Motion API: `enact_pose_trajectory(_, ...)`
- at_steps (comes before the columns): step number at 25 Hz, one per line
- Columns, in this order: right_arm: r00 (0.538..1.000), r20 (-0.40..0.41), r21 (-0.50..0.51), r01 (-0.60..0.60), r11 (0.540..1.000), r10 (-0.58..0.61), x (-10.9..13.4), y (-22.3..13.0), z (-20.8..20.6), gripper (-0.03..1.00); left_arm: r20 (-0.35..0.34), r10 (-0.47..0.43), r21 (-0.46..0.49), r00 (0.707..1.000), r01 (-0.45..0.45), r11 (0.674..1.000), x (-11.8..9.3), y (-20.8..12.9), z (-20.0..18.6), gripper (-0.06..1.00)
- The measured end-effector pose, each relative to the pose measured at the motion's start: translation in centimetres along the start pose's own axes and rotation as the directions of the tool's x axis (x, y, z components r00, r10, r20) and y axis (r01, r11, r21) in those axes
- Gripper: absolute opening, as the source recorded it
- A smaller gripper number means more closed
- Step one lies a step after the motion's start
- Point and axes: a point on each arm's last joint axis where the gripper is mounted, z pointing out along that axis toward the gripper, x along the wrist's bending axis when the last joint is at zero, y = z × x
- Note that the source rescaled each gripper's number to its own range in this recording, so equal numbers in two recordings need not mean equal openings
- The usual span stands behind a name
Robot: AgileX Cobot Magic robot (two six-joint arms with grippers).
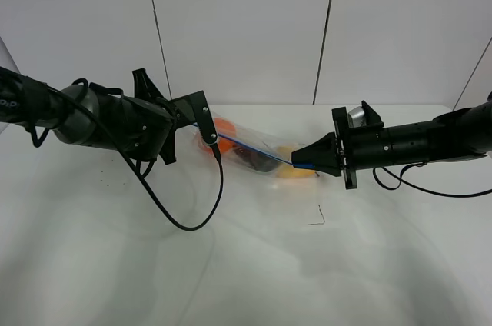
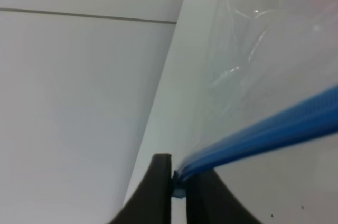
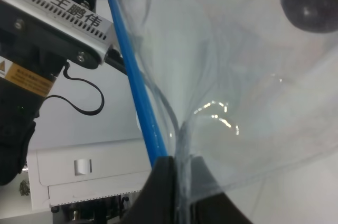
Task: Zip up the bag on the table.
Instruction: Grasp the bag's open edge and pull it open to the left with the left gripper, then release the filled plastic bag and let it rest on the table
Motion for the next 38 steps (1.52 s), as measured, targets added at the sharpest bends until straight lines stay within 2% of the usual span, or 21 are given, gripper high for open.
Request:
enact_pose_trajectory(3,1.0,0.0,0.0,0.0,1.0,0.0,0.0,0.0,0.0,0.0,0.009,-0.005,-0.007,1.0,0.005,1.0,0.0,0.0,0.1,0.0)
enact_pose_trajectory(5,1.0,0.0,0.0,0.0,1.0,0.0,0.0,0.0,0.0,0.0,0.015,-0.011,-0.01,1.0,0.011,1.0,-0.1,0.0,0.1,0.06)
enact_pose_trajectory(8,1.0,0.007,0.013,0.006,1.0,-0.006,-0.1,-0.1,0.0,0.0,0.016,-0.024,0.0,1.0,0.024,1.0,0.0,-0.2,0.2,0.29)
enact_pose_trajectory(10,1.0,0.007,0.016,0.007,1.0,-0.007,-0.1,-0.1,0.0,0.0,0.02,-0.038,0.008,0.999,0.038,0.999,0.1,-0.4,0.3,0.49)
enact_pose_trajectory(13,1.0,0.009,0.02,0.01,1.0,-0.01,-0.1,-0.2,0.0,0.0,0.022,-0.046,0.01,0.999,0.046,0.999,0.0,-0.4,0.3,0.64)
enact_pose_trajectory(17,1.0,0.01,0.022,0.011,1.0,-0.011,-0.1,-0.2,0.0,0.0,0.014,-0.047,0.017,0.999,0.047,0.999,0.1,-0.5,0.3,0.68)
enact_pose_trajectory(24,1.0,0.01,0.022,0.012,1.0,-0.012,-0.1,-0.2,0.0,0.0,-0.014,-0.062,0.046,0.998,0.062,0.997,0.3,-0.8,0.3,0.68)
enact_pose_trajectory(28,1.0,0.008,0.023,0.013,1.0,-0.014,-0.1,-0.2,0.0,0.0,0.004,-0.124,0.069,0.992,0.124,0.99,0.1,-1.0,0.2,0.69)
enact_pose_trajectory(30,1.0,0.008,0.023,0.016,1.0,-0.016,-0.1,-0.2,0.0,0.0,0.016,-0.161,0.084,0.987,0.159,0.984,0.0,-1.1,0.2,0.75)
enact_pose_trajectory(34,1.0,0.008,0.023,0.016,1.0,-0.016,-0.1,-0.2,0.0,0.0,0.01,-0.181,0.105,0.984,0.179,0.978,0.0,-1.3,0.2,0.95)
enact_pose_trajectory(38,1.0,0.008,0.023,0.016,1.0,-0.017,-0.1,-0.2,0.0,0.0,-0.004,-0.187,0.121,0.982,0.186,0.975,0.1,-1.5,0.2,0.99)
